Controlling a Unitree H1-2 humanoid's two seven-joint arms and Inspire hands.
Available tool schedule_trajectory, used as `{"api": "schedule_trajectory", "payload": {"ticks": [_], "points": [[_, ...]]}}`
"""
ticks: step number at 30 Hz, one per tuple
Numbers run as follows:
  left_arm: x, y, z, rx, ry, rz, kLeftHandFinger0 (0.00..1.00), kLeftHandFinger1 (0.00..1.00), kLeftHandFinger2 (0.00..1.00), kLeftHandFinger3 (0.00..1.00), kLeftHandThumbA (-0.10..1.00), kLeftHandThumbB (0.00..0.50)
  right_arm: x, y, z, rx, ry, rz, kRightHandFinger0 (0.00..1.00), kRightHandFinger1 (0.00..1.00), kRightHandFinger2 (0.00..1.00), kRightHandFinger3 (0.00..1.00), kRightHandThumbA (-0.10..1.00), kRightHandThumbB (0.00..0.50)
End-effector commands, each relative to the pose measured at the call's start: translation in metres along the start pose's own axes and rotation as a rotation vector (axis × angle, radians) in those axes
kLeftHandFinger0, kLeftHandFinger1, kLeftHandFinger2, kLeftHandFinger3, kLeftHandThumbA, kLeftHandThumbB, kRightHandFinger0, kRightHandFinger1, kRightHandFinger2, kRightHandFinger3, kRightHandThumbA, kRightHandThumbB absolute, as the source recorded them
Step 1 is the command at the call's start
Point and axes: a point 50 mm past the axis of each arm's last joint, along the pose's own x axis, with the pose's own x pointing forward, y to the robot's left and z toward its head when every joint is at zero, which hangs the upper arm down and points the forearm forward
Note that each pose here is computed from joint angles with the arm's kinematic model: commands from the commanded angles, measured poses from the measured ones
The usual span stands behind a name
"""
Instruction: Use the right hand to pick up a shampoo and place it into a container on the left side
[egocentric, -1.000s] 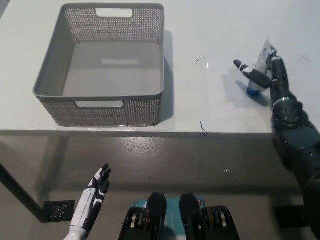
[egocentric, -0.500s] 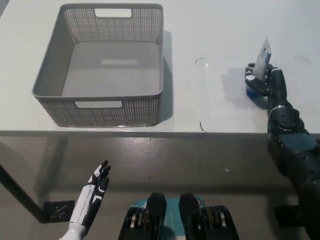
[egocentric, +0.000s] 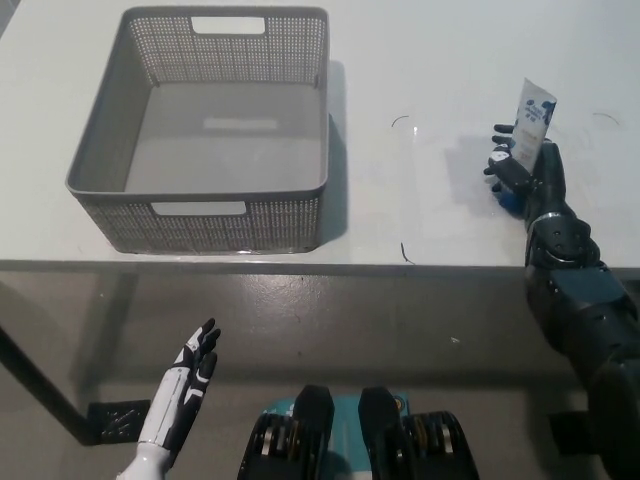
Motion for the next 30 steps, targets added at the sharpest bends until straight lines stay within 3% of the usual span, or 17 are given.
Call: {"api": "schedule_trajectory", "payload": {"ticks": [1,6,10,13,14,18,21,24,26,27,28,30], "points": [[0.009,0.007,0.009,0.022,-0.038,0.003,1.00,1.00,1.00,1.00,1.00,0.283,0.016,0.020,0.081,0.096,-0.231,0.022,0.00,0.34,0.70,0.71,-0.10,0.114],[0.010,0.008,0.010,0.014,-0.043,0.004,1.00,1.00,1.00,1.00,1.00,0.275,0.013,0.039,0.123,0.134,-0.370,0.066,0.00,0.31,0.67,0.71,-0.10,0.132],[0.011,0.008,0.008,0.028,-0.048,-0.001,1.00,1.00,1.00,1.00,1.00,0.269,0.003,0.059,0.161,0.184,-0.463,0.110,0.00,0.31,0.68,0.59,-0.10,0.121],[0.011,0.009,0.009,0.026,-0.045,-0.002,1.00,1.00,1.00,1.00,1.00,0.269,-0.010,0.076,0.187,0.209,-0.527,0.150,0.00,0.26,0.67,0.61,-0.10,0.127],[0.010,0.009,0.009,0.024,-0.044,-0.002,1.00,1.00,1.00,1.00,1.00,0.269,-0.016,0.085,0.196,0.213,-0.548,0.161,0.00,0.27,0.67,0.59,-0.10,0.118],[0.012,0.009,0.009,0.041,-0.044,-0.007,1.00,1.00,1.00,1.00,1.00,0.266,-0.036,0.118,0.225,0.233,-0.600,0.239,0.00,0.33,0.71,0.66,-0.10,0.107],[0.012,0.008,0.009,0.041,-0.037,-0.007,1.00,1.00,1.00,1.00,1.00,0.273,-0.048,0.141,0.235,0.209,-0.626,0.284,0.00,0.31,0.65,0.60,-0.10,0.131],[0.012,0.007,0.007,0.034,-0.044,-0.014,1.00,1.00,1.00,1.00,1.00,0.267,-0.066,0.182,0.238,0.220,-0.615,0.356,0.00,0.20,0.57,0.60,-0.10,0.134],[0.012,0.007,0.007,0.036,-0.044,-0.017,1.00,1.00,1.00,1.00,1.00,0.270,-0.072,0.194,0.237,0.213,-0.612,0.370,0.00,0.20,0.58,0.62,-0.10,0.135],[0.012,0.007,0.007,0.034,-0.047,-0.020,1.00,1.00,1.00,1.00,1.00,0.269,-0.083,0.217,0.236,0.159,-0.609,0.371,0.00,0.20,0.54,0.56,-0.10,0.161],[0.012,0.007,0.007,0.037,-0.048,-0.025,1.00,1.00,1.00,1.00,1.00,0.261,-0.088,0.226,0.235,0.168,-0.589,0.390,0.00,0.16,0.50,0.51,-0.10,0.154],[0.013,0.007,0.006,0.050,-0.058,-0.025,1.00,1.00,1.00,1.00,1.00,0.256,-0.094,0.241,0.232,0.162,-0.562,0.416,0.00,0.24,0.64,0.55,-0.10,0.154]]}}
